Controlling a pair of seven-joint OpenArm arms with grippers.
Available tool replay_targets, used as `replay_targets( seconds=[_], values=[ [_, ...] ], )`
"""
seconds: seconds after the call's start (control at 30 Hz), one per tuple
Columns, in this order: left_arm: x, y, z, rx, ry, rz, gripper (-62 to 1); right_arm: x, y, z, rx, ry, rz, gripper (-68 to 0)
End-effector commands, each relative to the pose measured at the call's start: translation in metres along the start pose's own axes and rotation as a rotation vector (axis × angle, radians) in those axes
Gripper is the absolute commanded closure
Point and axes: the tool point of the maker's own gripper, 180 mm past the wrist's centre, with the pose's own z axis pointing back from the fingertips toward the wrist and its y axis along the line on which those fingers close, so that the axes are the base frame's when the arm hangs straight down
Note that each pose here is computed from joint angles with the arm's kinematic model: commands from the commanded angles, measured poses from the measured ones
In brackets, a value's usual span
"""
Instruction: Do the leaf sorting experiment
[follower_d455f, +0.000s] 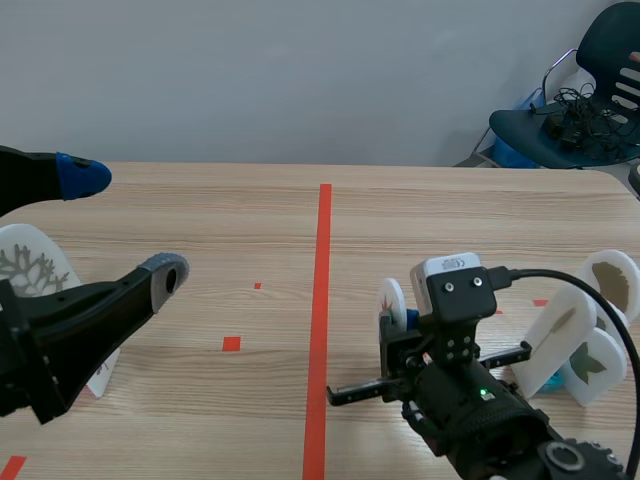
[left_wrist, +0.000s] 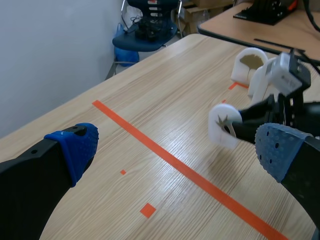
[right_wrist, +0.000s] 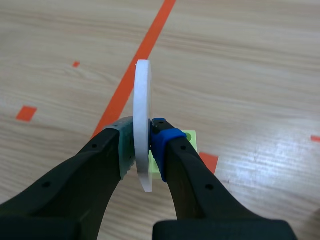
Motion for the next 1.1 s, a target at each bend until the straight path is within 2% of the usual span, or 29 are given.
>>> replay_targets(
  seconds=[0.0, 0.1, 0.17, 0.27, 0.43, 0.53, 0.8, 0.9, 1.07],
  values=[
    [0.007, -0.001, 0.000, -0.003, -0.037, 0.018, -62.3, -0.004, 0.002, -0.003, 0.009, 0.002, -0.001, -5.0],
    [0.007, -0.001, 0.000, -0.003, -0.036, 0.017, -62.3, -0.011, -0.004, 0.003, -0.037, 0.013, 0.001, -5.0],
    [0.007, -0.001, 0.000, -0.003, -0.036, 0.017, -62.3, -0.007, -0.016, 0.005, -0.099, -0.016, 0.013, -5.0],
    [0.007, -0.001, 0.000, -0.003, -0.036, 0.017, -62.3, -0.006, -0.033, 0.007, -0.163, -0.018, 0.026, -5.0],
    [0.007, -0.001, 0.000, -0.003, -0.037, 0.018, -62.3, -0.022, -0.059, 0.012, -0.214, 0.027, 0.052, -5.0],
    [0.007, -0.001, 0.000, -0.003, -0.036, 0.017, -62.3, -0.029, -0.080, 0.018, -0.258, 0.034, 0.075, -5.0],
    [0.007, -0.001, 0.000, -0.003, -0.036, 0.017, -62.3, -0.022, -0.137, 0.033, -0.372, 0.023, 0.138, -5.0],
    [0.007, -0.001, 0.000, -0.003, -0.037, 0.016, -62.3, -0.019, -0.146, 0.035, -0.387, 0.019, 0.153, -5.1],
    [0.008, 0.000, -0.001, -0.002, -0.040, 0.014, -62.3, -0.018, -0.147, 0.035, -0.387, 0.017, 0.158, -5.6]
  ],
)
